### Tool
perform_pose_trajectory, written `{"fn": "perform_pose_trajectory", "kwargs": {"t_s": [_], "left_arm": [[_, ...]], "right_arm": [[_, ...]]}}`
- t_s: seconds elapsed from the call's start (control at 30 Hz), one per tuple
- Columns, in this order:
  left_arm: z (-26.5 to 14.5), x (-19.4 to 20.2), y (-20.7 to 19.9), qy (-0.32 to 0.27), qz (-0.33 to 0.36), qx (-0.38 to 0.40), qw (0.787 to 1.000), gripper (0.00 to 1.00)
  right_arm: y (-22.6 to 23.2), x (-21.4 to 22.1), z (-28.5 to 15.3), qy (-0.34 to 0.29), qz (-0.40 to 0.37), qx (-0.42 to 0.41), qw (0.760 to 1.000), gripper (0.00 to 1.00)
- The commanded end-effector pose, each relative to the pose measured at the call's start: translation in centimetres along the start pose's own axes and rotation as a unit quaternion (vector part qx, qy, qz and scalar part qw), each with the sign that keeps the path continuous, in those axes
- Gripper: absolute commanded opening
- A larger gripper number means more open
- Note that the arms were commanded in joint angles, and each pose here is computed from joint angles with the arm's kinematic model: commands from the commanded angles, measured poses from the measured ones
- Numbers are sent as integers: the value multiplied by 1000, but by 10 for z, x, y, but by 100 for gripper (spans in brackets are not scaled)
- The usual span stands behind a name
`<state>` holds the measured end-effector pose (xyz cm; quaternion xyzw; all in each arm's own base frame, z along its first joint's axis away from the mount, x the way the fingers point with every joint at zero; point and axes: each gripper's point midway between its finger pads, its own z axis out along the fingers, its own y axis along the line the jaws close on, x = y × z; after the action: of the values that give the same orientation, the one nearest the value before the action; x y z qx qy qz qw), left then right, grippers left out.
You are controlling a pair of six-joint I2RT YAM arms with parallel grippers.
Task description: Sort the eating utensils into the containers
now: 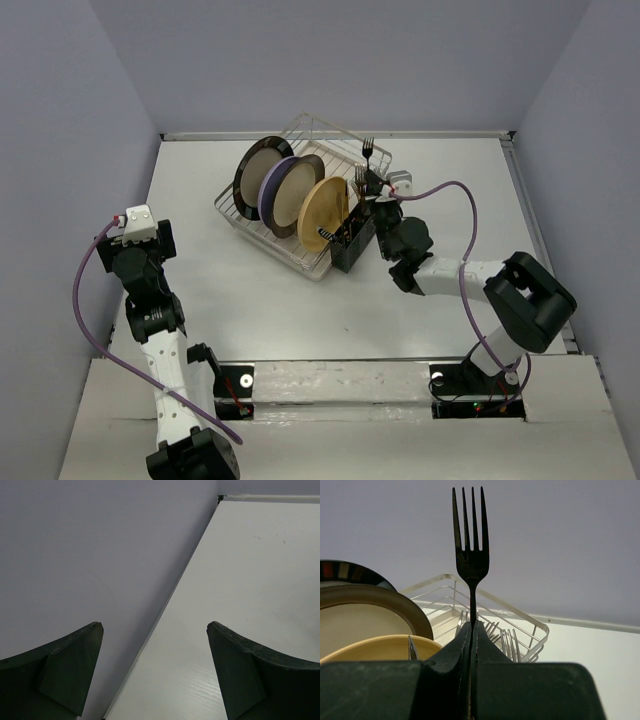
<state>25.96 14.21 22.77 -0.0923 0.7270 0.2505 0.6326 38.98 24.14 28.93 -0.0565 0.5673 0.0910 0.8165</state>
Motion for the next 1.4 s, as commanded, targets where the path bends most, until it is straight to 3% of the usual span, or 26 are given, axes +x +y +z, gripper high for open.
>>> {"fn": "perform_pose_trajectory", "kwargs": {"t_s": [0.0,0.47,0.5,0.57,0.7,0.87,0.97,1.03,1.07,1.17,1.2,1.23,1.37], "left_arm": [[1,-7,1,-20,2,-1,1000,99],[1,-8,0,-22,3,3,1000,99],[1,-6,-1,-20,3,4,1000,99],[1,-8,-1,-22,3,5,1000,99],[2,-7,-1,-21,3,6,1000,99],[2,-5,-4,-19,5,12,1000,99],[2,-2,-11,-20,12,33,999,99],[2,4,-18,-18,15,49,999,99],[2,4,-20,-21,16,53,998,99],[2,5,-29,-30,17,75,997,99],[2,4,-31,-34,16,83,996,99],[2,5,-38,-36,16,99,994,99],[2,9,-46,-32,17,121,992,99]], "right_arm": [[1,-29,3,-71,86,1,994,0],[-1,12,-28,-41,92,-20,995,2],[-1,14,-32,-37,85,-26,995,22],[2,10,-37,-33,72,-45,996,47],[8,2,-42,-3,62,-68,996,66],[6,-33,-32,32,52,-70,996,75],[-18,-33,-29,141,-8,-24,990,87],[-47,-39,-25,181,-23,28,983,94],[-79,-38,-23,226,-14,71,971,99],[-127,-24,-23,287,58,108,950,100],[-180,-13,-29,302,75,160,937,100],[-182,-5,-32,313,129,137,931,100],[-236,21,-57,323,176,220,903,100]]}}
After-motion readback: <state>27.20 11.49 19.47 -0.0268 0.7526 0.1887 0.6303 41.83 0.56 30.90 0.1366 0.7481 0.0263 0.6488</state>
